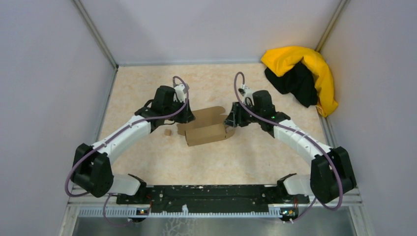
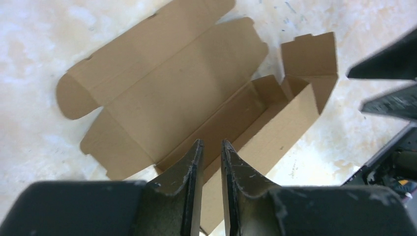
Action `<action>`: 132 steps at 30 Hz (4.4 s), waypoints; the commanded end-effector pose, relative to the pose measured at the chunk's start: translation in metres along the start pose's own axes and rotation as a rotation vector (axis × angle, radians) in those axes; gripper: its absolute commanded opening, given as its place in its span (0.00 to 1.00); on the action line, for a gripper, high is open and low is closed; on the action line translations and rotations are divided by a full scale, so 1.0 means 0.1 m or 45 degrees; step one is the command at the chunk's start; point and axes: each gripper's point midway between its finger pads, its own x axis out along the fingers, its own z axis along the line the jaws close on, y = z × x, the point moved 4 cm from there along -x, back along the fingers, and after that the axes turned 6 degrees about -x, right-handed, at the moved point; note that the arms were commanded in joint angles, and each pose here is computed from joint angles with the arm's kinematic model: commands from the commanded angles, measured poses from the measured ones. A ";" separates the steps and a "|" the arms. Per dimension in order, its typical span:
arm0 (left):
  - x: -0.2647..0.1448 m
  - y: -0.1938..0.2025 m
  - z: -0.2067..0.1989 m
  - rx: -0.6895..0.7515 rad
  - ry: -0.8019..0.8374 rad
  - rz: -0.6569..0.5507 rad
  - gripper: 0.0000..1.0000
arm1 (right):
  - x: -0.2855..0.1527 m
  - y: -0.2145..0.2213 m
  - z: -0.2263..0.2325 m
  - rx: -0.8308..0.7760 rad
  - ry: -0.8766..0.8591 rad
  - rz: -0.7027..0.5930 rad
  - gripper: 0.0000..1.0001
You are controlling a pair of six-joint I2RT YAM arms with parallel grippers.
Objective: Fold the paper box
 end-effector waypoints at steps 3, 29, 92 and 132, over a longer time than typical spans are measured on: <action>-0.16 -0.09 0.17 -0.045 -0.091 -0.119 0.24 | 0.08 -0.24 0.65 -0.195 -0.029 -0.029 0.42; -0.01 0.14 0.48 -0.127 -0.139 -0.089 0.07 | 1.05 0.10 1.40 -0.401 0.117 -0.001 0.32; -0.02 0.19 0.32 -0.168 -0.043 -0.089 0.00 | -0.05 0.50 0.99 -0.248 0.262 -0.114 0.30; 0.07 0.75 -0.18 -0.031 -0.156 -0.025 0.00 | 0.36 1.90 0.72 0.226 0.207 -0.204 0.13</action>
